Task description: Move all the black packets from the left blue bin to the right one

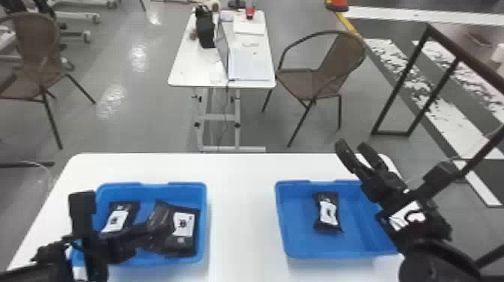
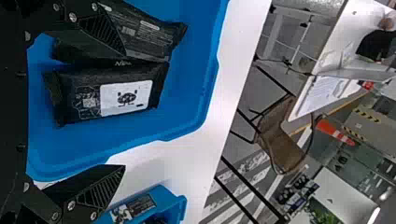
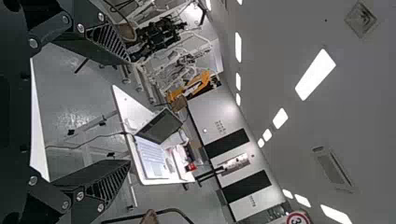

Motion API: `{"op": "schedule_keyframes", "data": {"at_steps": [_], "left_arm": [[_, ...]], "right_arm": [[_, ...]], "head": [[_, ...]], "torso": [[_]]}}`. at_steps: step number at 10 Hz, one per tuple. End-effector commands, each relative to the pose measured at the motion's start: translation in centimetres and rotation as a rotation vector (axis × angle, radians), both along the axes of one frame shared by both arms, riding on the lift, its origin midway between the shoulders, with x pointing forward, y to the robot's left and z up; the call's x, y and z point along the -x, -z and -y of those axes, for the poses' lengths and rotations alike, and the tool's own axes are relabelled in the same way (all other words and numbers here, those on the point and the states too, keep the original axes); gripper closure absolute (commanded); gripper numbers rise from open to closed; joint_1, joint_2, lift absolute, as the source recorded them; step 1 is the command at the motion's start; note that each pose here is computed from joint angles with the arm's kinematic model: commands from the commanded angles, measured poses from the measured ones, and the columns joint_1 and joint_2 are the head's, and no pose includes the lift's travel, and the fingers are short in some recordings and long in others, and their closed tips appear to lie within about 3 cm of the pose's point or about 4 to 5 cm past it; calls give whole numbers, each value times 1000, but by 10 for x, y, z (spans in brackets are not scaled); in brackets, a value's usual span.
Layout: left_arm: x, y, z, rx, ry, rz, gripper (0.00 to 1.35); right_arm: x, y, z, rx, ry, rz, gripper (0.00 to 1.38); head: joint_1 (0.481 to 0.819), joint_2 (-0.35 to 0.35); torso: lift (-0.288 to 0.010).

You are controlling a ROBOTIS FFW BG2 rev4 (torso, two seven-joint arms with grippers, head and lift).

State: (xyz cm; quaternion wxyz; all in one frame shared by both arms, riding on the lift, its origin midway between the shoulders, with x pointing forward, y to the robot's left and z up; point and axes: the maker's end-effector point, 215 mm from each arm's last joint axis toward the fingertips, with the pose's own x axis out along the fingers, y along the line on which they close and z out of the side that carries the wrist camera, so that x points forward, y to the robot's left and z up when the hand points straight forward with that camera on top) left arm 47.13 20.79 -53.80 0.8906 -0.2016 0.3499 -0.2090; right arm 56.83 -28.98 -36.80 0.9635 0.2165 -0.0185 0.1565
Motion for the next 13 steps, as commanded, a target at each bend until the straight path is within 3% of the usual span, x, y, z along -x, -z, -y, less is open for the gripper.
{"op": "schedule_keyframes", "data": {"at_steps": [1, 3, 6, 10, 11, 12, 13], "left_arm": [[0, 11, -8, -50, -4, -57, 197], [-2, 26, 1, -36, 9, -115, 197], [0, 44, 29, 52, 40, -172, 226], [0, 62, 18, 36, 27, -211, 257], [-5, 65, 17, 46, 21, -198, 318], [-11, 65, 17, 45, 23, -180, 469], [-11, 67, 19, 51, 27, -185, 725]], "right_arm": [[2, -20, 2, -24, 8, 38, 286], [2, -36, 1, -40, 9, 68, 286], [6, -32, 1, -62, 13, 63, 286], [7, -32, 0, -87, 16, 64, 288], [7, -33, 0, -90, 16, 66, 288], [7, -33, -1, -91, 14, 66, 288], [7, -32, -2, -96, 15, 65, 288]], "head": [[695, -87], [695, -80], [695, -97], [695, -116], [695, -111], [695, -107], [695, -105]], "torso": [[0], [0], [0], [0], [0], [0], [0]]}}
